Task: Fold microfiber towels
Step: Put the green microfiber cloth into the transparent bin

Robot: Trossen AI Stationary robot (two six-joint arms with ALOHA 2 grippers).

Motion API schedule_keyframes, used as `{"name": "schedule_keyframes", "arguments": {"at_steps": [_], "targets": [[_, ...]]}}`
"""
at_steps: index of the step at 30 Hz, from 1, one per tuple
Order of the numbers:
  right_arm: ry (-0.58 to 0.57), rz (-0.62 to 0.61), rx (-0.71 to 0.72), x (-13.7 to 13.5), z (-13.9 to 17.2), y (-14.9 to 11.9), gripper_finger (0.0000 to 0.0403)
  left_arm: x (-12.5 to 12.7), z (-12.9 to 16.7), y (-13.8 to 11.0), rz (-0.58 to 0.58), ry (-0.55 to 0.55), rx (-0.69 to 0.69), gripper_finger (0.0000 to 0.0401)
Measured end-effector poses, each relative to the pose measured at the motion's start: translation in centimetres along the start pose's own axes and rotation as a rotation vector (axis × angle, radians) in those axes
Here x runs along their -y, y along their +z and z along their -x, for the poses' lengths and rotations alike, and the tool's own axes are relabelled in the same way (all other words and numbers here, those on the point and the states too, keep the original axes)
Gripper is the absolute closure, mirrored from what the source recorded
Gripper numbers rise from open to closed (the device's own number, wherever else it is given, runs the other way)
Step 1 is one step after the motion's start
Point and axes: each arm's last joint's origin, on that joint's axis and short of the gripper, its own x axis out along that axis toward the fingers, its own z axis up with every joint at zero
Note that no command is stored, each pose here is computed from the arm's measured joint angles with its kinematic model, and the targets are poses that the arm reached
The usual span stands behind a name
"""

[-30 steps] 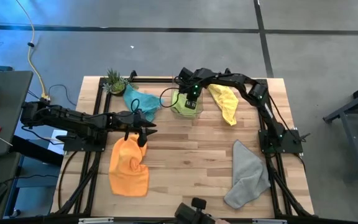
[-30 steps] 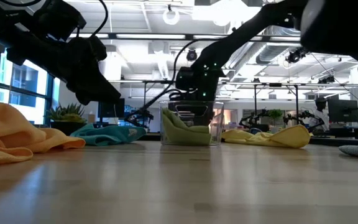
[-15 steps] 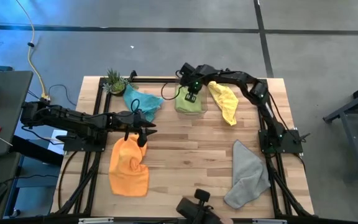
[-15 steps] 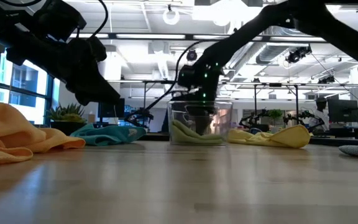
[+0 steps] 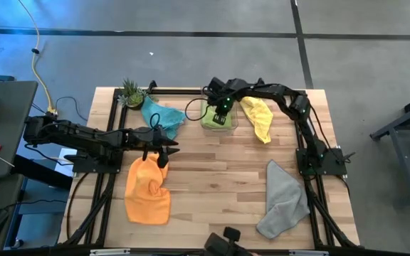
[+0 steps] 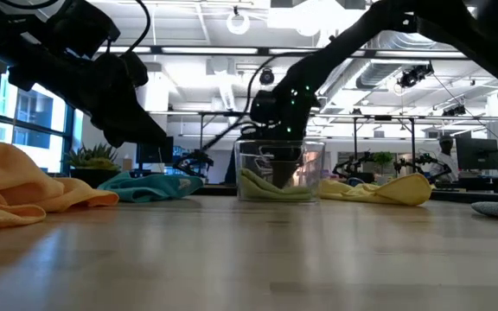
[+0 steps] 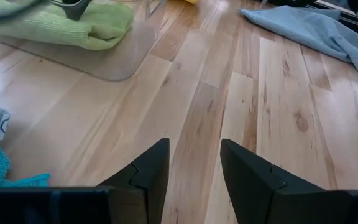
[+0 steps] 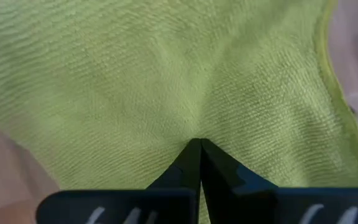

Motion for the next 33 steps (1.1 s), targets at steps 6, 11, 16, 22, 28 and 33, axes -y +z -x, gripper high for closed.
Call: {"name": "schedule_keyframes", "arguments": {"at_steps": [6,11,16,22,28,33], "targets": [[-0.037,-0.016,-0.034,0.0,-0.5,-0.8,0.0403,0.0,0.0,0.0,0.004,0.001,-0.003,0.0268],[-0.088,-0.04,-0.056,-0.2,-0.4,-0.8,0.0403,0.0,0.0,0.0,0.008,0.002,-0.003,0.0268],[-0.123,-0.077,-0.096,-0.2,-0.3,-1.2,0.0403,0.0,0.0,0.0,0.008,0.003,-0.003,0.0268],[-0.141,-0.101,-0.103,-0.3,0.0,-1.2,0.0403,0.0,0.0,-0.1,0.008,0.005,-0.01,0.0268],[-0.186,-0.119,-0.088,-0.3,1.2,-1.2,0.0403,-0.1,0.0,-0.2,0.007,0.009,-0.024,0.0268],[-0.186,-0.128,-0.035,-0.6,3.5,-0.9,0.0403,-0.1,0.0,-0.2,0.007,0.01,-0.024,0.0268]]}}
